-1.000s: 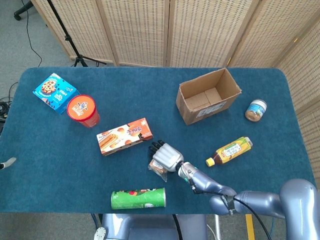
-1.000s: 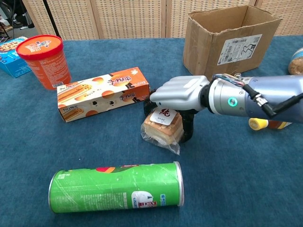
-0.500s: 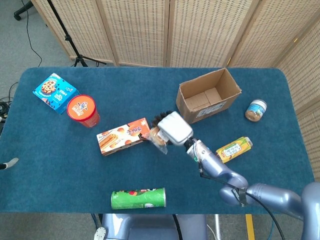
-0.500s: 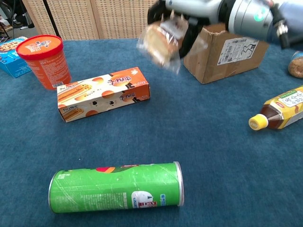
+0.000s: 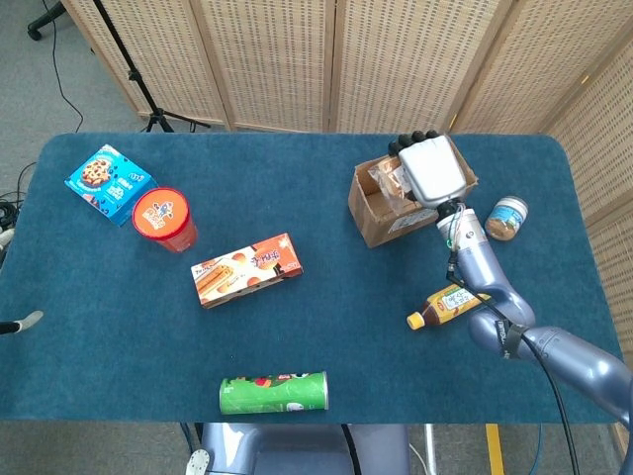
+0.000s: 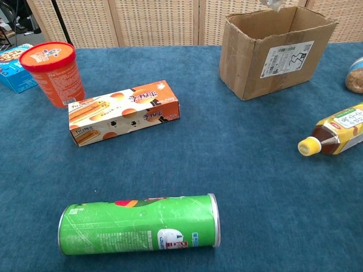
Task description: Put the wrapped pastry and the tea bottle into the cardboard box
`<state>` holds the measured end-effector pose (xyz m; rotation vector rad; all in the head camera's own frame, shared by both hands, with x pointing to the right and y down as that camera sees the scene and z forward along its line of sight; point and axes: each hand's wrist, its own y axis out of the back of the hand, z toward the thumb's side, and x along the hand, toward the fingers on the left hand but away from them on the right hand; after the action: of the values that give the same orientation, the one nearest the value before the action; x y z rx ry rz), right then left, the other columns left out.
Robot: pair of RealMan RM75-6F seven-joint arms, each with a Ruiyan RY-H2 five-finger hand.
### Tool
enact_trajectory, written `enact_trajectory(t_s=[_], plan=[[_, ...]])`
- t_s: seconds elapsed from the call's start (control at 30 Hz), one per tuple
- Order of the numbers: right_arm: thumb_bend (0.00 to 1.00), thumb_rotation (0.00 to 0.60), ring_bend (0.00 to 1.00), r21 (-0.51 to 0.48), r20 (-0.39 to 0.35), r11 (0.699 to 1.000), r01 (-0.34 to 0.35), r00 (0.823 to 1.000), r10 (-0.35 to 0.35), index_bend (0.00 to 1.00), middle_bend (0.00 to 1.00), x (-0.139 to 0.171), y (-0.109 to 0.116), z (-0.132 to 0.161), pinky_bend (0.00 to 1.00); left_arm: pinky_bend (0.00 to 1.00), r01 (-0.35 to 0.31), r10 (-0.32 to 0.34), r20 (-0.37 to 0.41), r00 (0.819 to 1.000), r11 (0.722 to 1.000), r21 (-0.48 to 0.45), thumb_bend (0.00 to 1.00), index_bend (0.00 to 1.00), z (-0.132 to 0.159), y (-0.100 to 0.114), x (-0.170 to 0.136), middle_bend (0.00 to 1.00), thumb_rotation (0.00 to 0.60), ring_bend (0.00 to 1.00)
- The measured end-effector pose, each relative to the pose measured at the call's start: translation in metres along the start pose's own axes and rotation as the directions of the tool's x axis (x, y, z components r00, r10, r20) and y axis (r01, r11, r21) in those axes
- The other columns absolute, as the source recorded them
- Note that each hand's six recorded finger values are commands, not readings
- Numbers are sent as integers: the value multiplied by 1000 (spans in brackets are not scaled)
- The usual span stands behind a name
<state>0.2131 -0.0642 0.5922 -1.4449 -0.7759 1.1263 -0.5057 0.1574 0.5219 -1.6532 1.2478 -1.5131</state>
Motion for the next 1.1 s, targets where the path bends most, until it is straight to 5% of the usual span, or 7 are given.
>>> enact_trajectory(t_s=[0.17,0.27,0.33,0.4,0.53,0.77,1.1], plan=[[561,600,471,19,77,1000,-9,997,8,651,579,-5,-12,-20,443,0,8,-8,0,1000,1000,8,0,0,2,-3,1,0,600,0],[318,600,319,36,135,999,-34,990,29,375,363,-8,-22,-30,401,0,8,-8,-3,1000,1000,10,0,0,3,-4,2,0,600,0],[48,600,93,30,167,997,-70,984,64,83,101,-10,-30,-32,261,0,7,-7,-9,1000,1000,9,0,0,2,-4,3,0,600,0],[0,600,5,22,193,995,-96,977,90,1,4,-11,-36,-33,144,0,7,-7,-14,1000,1000,9,0,0,1,-4,3,0,600,0],[0,600,0,30,240,992,-124,964,114,0,0,-14,-40,-32,21,0,7,-7,-22,1000,1000,10,0,0,-1,-4,3,0,600,0],[0,600,0,22,239,997,-69,969,62,0,0,-18,-20,-24,6,0,6,-5,-29,1000,1000,6,0,0,-4,-3,2,0,600,0],[0,600,0,-41,87,999,-30,996,34,0,0,24,23,-19,6,0,10,-9,-26,1000,1000,3,0,0,-6,-2,-1,0,600,0]])
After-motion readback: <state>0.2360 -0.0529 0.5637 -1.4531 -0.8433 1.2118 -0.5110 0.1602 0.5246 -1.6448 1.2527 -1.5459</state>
